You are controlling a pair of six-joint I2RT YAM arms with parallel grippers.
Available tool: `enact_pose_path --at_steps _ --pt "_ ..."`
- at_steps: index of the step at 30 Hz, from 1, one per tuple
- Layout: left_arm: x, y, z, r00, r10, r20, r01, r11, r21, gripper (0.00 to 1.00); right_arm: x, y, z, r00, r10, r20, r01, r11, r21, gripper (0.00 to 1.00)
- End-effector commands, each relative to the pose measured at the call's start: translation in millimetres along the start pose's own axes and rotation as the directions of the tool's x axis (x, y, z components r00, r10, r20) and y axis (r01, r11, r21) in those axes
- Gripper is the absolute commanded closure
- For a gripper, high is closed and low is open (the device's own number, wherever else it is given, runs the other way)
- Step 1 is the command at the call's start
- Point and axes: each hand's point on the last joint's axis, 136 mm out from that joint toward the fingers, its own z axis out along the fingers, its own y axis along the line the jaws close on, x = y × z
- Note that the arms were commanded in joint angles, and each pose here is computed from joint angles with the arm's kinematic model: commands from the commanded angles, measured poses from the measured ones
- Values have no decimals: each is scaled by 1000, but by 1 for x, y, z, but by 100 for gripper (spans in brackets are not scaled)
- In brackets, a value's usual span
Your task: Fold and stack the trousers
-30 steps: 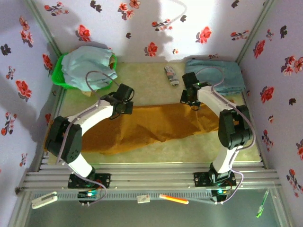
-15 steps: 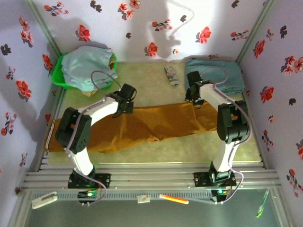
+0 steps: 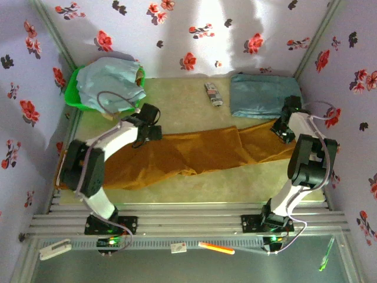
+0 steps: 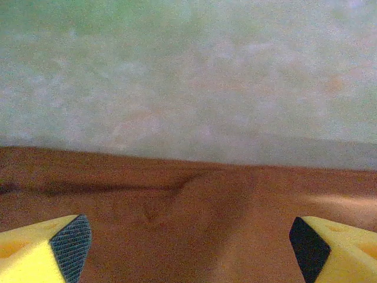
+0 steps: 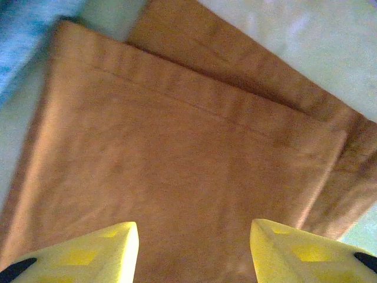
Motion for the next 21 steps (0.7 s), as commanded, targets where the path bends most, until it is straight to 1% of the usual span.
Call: enact_pose_path --at_steps 1,3,5,8,10,13,16,19,21 --pt "31 7 -19 996 -90 -28 90 996 -21 9 26 20 8 997 -15 -78 8 996 -90 48" --pt "54 17 -8 985 -169 -45 168 985 -37 9 38 35 13 994 -35 -102 23 993 -118 49" --pt "69 21 6 974 -224 -42 223 974 -36 9 50 48 20 990 -57 -128 39 990 -139 49" --pt "87 40 24 960 -274 -54 268 958 -103 10 62 48 35 983 -31 -179 5 990 -141 52" --pt "92 53 31 948 -312 -57 301 943 -141 10 63 43 36 983 -30 -178 7 992 -126 52" --pt "89 63 35 947 -318 -43 309 940 -147 9 54 33 26 986 -26 -165 6 993 -122 52" --pt "83 78 41 927 -368 -77 352 921 -165 8 33 19 9 992 14 -125 -30 992 -121 50" --pt "69 90 44 923 -378 -67 363 916 -170 8 13 -2 -3 993 72 -94 -82 991 -107 48" --pt "59 97 45 923 -382 -53 368 913 -175 7 4 -19 -6 990 107 -87 -114 991 -73 48"
